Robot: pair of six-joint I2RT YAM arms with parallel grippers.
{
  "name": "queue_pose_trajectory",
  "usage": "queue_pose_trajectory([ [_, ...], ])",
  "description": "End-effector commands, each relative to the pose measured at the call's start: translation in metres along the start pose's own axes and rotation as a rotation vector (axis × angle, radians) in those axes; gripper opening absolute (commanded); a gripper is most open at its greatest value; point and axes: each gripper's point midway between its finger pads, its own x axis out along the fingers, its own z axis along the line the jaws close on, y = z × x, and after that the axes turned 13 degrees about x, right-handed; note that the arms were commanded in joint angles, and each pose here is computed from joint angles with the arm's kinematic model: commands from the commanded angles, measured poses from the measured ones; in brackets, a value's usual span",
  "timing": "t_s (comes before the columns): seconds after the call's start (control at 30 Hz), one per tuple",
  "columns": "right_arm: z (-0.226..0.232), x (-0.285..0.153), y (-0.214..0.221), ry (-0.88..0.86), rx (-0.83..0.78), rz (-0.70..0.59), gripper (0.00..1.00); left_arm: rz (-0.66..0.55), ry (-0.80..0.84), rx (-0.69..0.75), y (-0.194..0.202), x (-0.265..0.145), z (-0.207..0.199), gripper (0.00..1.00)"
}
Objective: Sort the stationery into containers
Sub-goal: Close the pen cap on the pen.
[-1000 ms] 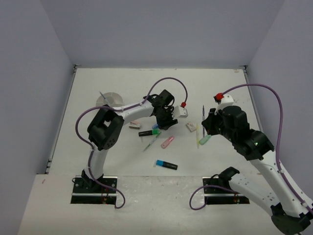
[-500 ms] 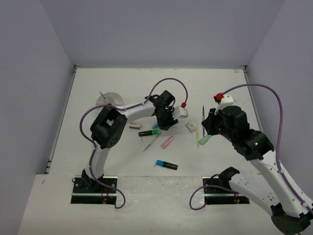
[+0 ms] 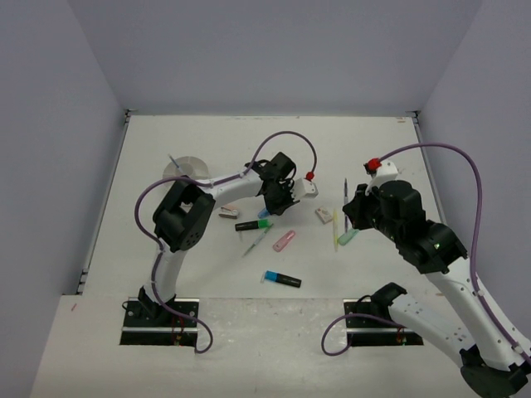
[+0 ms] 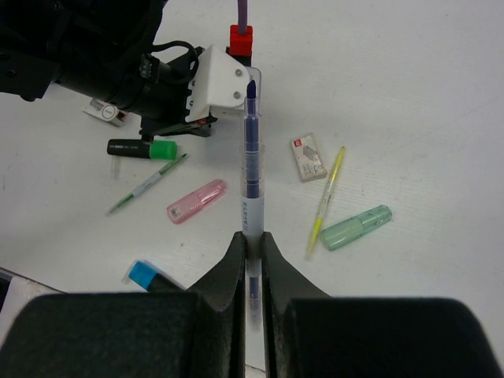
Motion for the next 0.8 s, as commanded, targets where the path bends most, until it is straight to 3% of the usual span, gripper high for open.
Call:
queue_pose_trajectory([
  [0.0,0.006,-0.005,-0.007,-0.032,-0.005,-0.025,0.0,0.076,0.052,-0.055,0.024,0.009,-0.01,0.03],
  [0.2,0.007,-0.006,-0.009,-0.037,0.006,-0.037,0.0,0.034,0.063,-0.086,0.012,0.003,-0.01,0.0],
  [0.37,0.011,-0.009,-0.014,-0.074,0.059,-0.098,0.0,-0.104,-0.106,-0.149,-0.04,-0.037,0.027,0.0],
  [0.53,0.018,-0.012,-0.018,-0.13,0.103,-0.149,0.0,-0.325,-0.346,-0.286,-0.097,-0.116,0.065,0.0],
  [0.63,0.03,-0.014,-0.02,-0.195,0.095,-0.148,0.0,-0.398,-0.447,-0.405,-0.108,-0.158,0.081,0.0],
  [0.73,0.06,-0.017,-0.016,-0.375,0.062,-0.131,0.0,-0.585,-0.431,-0.593,-0.117,-0.215,0.086,0.0],
  [0.77,0.066,-0.013,-0.008,-0.425,0.053,-0.114,0.0,-0.723,-0.406,-0.637,-0.13,-0.249,0.085,0.0],
])
